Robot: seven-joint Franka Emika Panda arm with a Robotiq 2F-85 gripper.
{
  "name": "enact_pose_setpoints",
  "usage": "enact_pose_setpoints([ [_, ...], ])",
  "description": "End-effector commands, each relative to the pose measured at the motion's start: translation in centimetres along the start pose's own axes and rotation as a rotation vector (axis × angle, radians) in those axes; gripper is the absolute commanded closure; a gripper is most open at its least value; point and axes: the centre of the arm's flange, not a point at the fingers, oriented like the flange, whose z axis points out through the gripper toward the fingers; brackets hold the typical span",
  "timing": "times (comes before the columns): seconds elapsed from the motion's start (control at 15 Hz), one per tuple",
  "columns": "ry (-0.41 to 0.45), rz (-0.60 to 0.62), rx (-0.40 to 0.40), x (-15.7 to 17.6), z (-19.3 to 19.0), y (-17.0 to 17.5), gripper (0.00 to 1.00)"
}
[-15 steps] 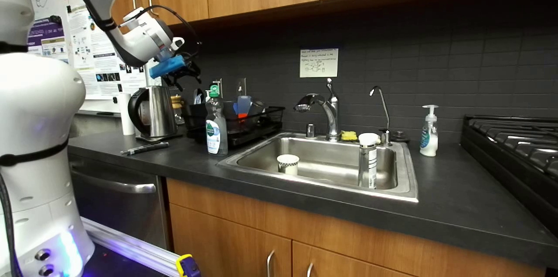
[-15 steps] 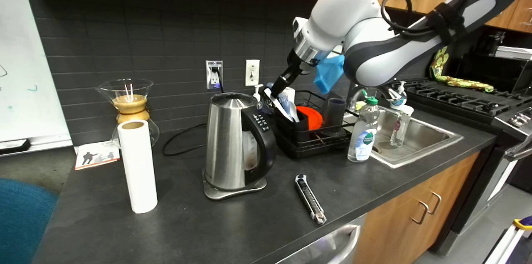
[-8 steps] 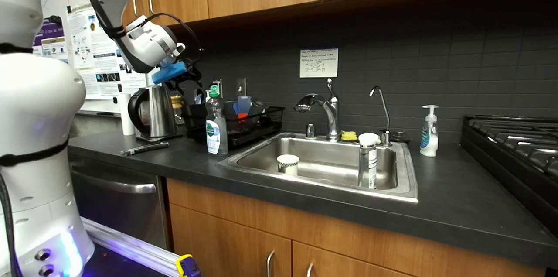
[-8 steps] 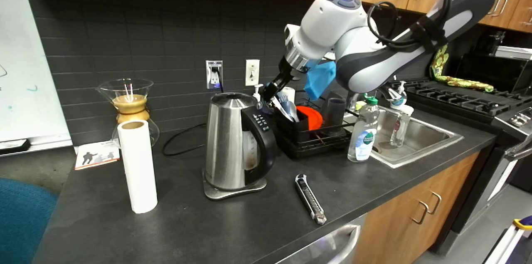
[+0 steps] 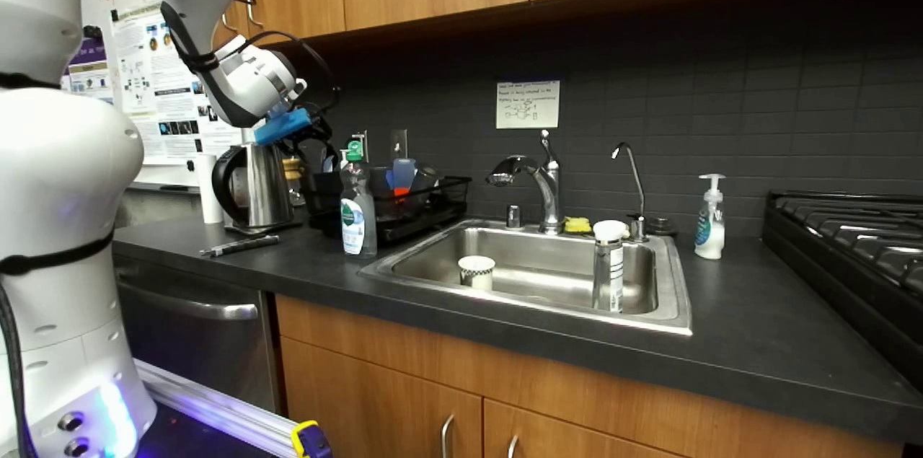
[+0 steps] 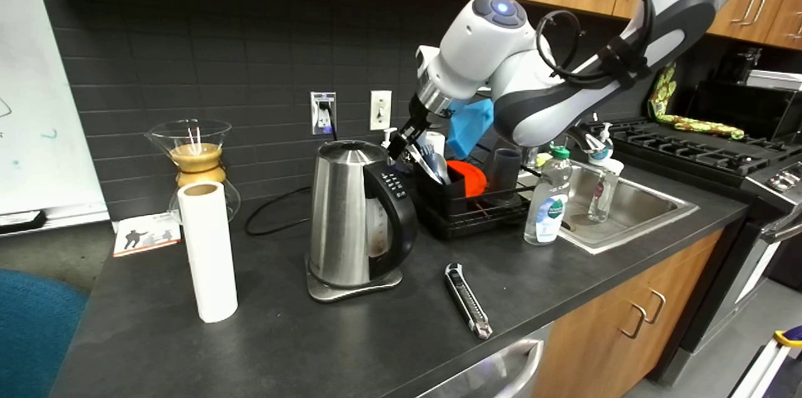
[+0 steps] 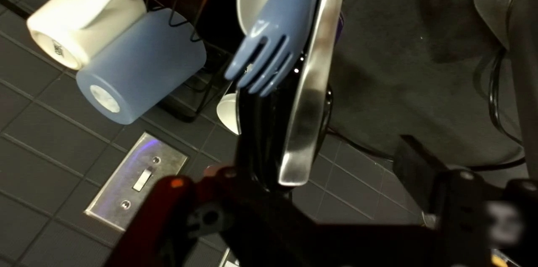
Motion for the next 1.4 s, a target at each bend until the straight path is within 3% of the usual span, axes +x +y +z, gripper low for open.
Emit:
enact_pose_setpoints([
  [0.0, 0.016, 0.004, -0.01, 0.4, 0.5, 0.0, 0.29],
  [0.07, 0.018, 0.006, -0.011, 0.4, 0.4, 0.0, 0.29],
  [0.13, 0.019, 0.008, -0.012, 0.4, 0.3, 0.1, 0.46],
  [0.4, 0.024, 0.009, -0.019, 0.5, -0.1, 0.4, 0.67],
  [0.6, 0.026, 0.014, -0.026, 0.5, -0.5, 0.7, 0.93],
  [0.73, 0.03, 0.024, -0.027, 0.5, -0.8, 0.8, 0.98],
  [1.33, 0.066, 0.048, -0.028, 0.9, -3.0, 1.4, 0.95],
])
